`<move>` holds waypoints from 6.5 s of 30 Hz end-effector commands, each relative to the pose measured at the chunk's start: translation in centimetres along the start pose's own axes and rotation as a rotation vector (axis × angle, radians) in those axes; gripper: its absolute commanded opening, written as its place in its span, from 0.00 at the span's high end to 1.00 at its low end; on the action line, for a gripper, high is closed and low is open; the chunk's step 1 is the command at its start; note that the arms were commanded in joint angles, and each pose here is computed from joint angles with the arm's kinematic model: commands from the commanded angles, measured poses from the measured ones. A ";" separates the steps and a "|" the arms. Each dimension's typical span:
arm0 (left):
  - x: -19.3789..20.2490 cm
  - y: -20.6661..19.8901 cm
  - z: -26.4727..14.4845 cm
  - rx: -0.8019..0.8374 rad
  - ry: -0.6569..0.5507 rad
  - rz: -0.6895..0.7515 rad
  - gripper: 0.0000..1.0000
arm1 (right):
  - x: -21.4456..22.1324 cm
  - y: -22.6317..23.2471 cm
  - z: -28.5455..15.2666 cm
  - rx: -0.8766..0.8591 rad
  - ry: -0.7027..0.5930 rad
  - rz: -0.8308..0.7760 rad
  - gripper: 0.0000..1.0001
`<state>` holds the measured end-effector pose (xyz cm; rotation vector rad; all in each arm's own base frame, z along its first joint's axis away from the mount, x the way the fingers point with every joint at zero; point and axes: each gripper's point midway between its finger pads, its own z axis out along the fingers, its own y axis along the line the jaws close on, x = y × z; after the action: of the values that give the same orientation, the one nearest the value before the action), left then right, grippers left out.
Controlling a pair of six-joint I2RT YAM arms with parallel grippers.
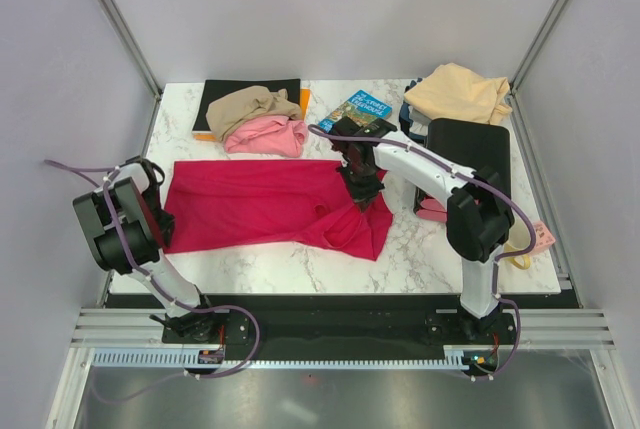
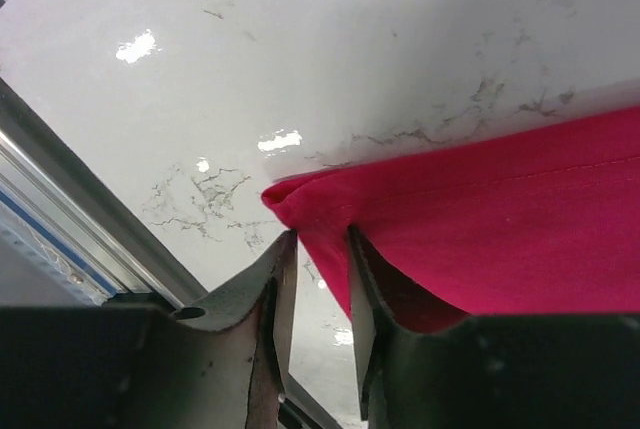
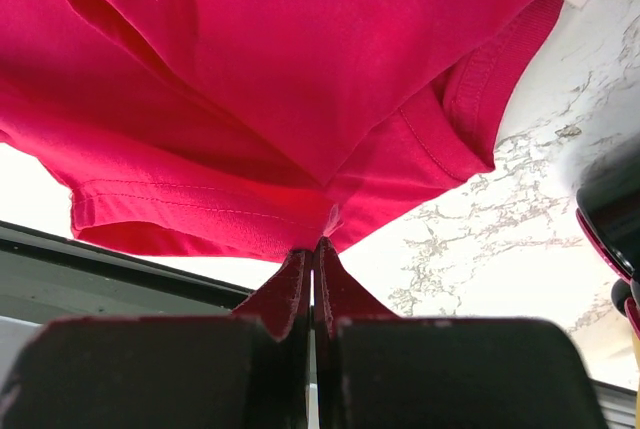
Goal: Fold and stack the t-shirts
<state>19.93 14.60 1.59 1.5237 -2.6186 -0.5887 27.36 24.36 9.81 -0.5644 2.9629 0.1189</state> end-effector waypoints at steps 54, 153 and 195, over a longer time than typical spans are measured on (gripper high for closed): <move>-5.4 -3.9 -13.5 0.507 -0.266 -0.069 0.98 | -7.6 -2.5 -7.0 -0.152 -0.274 0.179 1.00; -7.1 -10.5 -9.4 -0.083 -0.349 0.318 0.98 | -14.3 -2.8 -3.2 0.110 -0.417 0.030 1.00; -9.9 -14.6 -9.6 -0.059 -0.447 0.273 0.89 | -14.8 -3.9 0.2 0.156 -0.409 0.049 1.00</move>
<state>36.81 13.14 3.71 0.9387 -2.9284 -1.0068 42.05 26.00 11.62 -0.3956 2.5748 -0.0094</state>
